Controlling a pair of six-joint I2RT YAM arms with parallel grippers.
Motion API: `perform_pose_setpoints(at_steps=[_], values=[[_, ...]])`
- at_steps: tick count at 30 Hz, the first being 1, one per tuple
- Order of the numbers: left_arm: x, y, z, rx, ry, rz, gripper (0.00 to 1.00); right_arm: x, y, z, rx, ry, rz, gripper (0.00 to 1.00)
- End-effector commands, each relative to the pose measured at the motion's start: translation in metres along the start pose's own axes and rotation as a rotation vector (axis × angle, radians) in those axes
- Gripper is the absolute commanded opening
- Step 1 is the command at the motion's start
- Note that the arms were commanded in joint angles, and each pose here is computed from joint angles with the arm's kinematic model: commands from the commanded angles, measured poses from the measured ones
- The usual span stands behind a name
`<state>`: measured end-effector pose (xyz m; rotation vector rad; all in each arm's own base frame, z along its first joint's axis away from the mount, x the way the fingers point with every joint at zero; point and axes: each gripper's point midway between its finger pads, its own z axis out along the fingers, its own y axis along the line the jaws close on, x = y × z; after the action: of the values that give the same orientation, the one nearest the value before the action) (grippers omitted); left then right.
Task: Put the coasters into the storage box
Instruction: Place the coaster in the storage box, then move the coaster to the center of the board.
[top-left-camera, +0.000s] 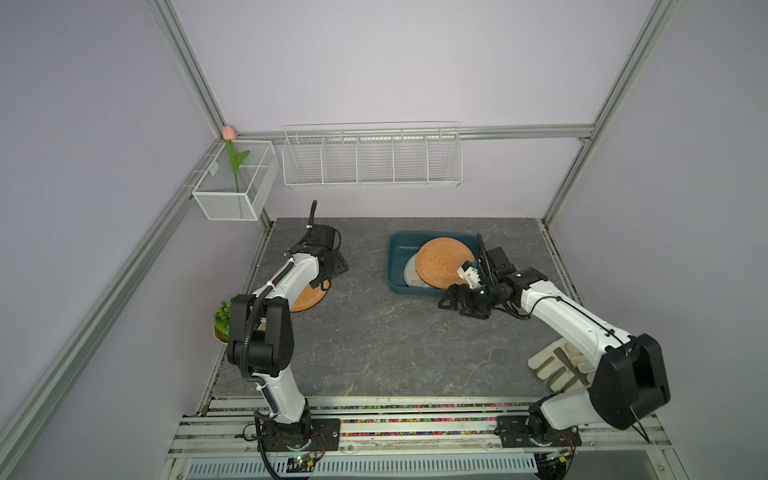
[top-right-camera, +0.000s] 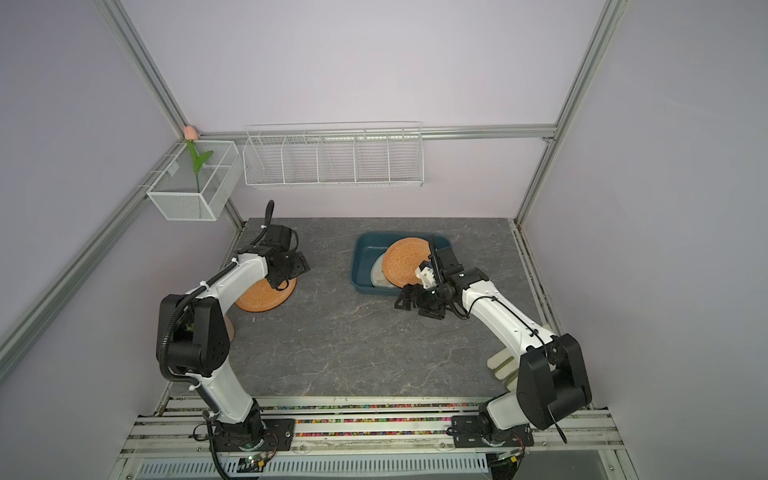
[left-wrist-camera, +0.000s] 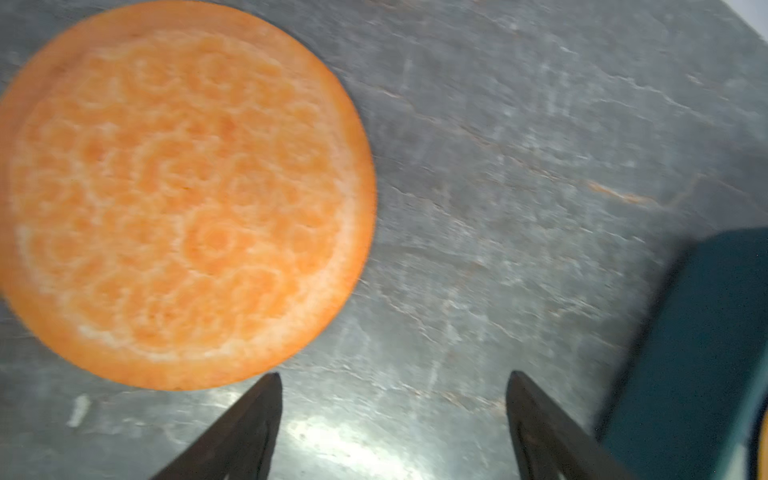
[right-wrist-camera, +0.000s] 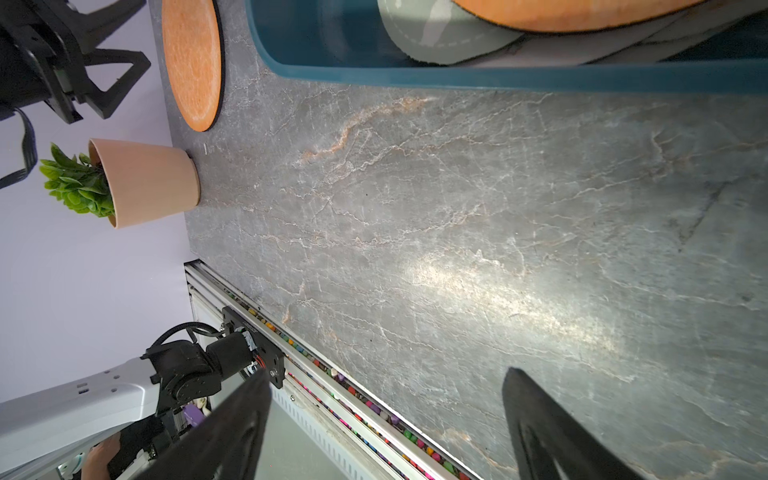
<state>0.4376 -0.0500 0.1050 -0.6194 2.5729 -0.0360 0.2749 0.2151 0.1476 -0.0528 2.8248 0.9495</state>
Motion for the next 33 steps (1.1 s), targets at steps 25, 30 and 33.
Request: perform_pose_setpoints(at_steps=[25,30,33], values=[[-0.082,0.130,0.054,-0.358,-0.156,-0.291,0.84,-0.018,0.018,-0.006,-0.002,0.023,-0.032,0.89],[-0.092,0.157,0.058,-0.373,-0.164,-0.375,0.85,-0.020,0.019,-0.004,-0.001,0.027,-0.028,0.89],[-0.098,0.168,0.065,-0.361,-0.153,-0.406,0.85,-0.022,0.020,-0.003,-0.001,0.030,-0.030,0.89]])
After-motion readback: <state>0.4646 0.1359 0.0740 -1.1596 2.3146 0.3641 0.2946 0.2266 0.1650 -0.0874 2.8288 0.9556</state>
